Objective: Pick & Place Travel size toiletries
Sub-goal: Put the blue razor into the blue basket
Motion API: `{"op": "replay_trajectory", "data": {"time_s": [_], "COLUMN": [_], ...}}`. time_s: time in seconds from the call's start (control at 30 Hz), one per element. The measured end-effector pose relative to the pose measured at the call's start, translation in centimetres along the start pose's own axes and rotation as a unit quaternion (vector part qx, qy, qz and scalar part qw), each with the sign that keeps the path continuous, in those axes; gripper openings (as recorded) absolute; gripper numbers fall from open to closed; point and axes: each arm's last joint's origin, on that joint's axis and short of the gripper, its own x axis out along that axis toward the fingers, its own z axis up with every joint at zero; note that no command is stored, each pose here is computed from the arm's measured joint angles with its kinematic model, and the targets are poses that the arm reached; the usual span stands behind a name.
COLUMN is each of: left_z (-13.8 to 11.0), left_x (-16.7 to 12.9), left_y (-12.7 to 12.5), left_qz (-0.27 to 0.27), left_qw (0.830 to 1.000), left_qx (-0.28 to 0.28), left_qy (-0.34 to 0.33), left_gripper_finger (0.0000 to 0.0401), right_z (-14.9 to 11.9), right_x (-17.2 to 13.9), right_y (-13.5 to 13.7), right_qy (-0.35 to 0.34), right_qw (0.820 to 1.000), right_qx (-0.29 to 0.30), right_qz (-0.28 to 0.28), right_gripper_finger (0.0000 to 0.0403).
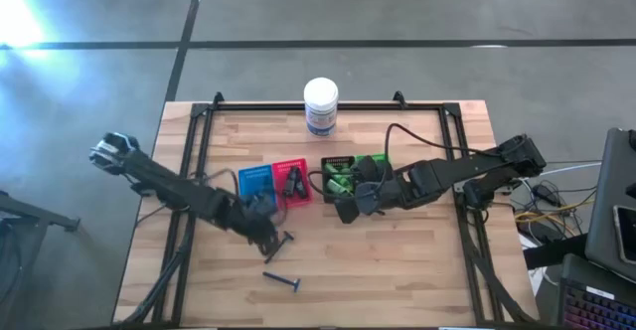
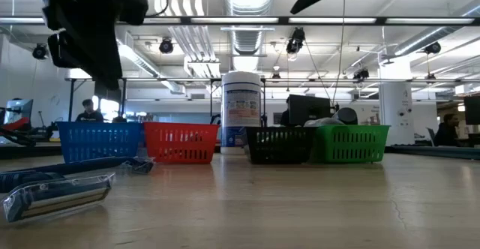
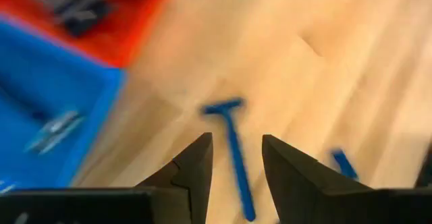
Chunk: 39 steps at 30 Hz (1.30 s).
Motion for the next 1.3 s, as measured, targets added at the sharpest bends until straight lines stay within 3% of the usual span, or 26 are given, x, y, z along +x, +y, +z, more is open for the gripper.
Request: {"op": "replay_trajectory", "data": {"time_s": [0.1,0.2,0.57,0.73,1.03,1.3], "left_z": [-0.8,-1.5,-3.4,-4.0,-4.6,-4.2], "left_x": [0.7,1.6,5.9,7.2,9.1,9.3], "left_y": [-2.2,-3.8,-4.3,-4.2,-3.8,-3.5], "left_qz": [-0.006,0.001,0.057,0.067,0.098,0.121], "left_qw": [0.996,0.990,0.991,0.988,0.983,0.980], "left_qx": [0.091,0.144,0.114,0.124,0.140,0.157], "left_qy": [-0.001,0.002,0.040,0.067,0.068,0.031], "left_gripper_finger": [0.0141,0.0155,0.0263,0.0285,0.0243,0.0141], "right_z": [-0.2,-0.3,-0.8,-0.9,-1.0,-1.0], "right_x": [-0.1,-0.2,-0.4,-0.5,-0.5,-0.5], "right_y": [0.1,0.1,0.3,0.3,0.3,0.2], "right_qy": [0.001,0.002,0.009,0.012,0.013,0.014], "right_qw": [1.000,1.000,0.999,0.999,0.999,0.999], "right_qx": [-0.007,-0.012,-0.032,-0.037,-0.039,-0.036], "right_qz": [0.002,0.002,0.003,0.003,0.000,-0.001], "right_gripper_finger": [0.0364,0.0363,0.0364,0.0364,0.0364,0.0364]}}
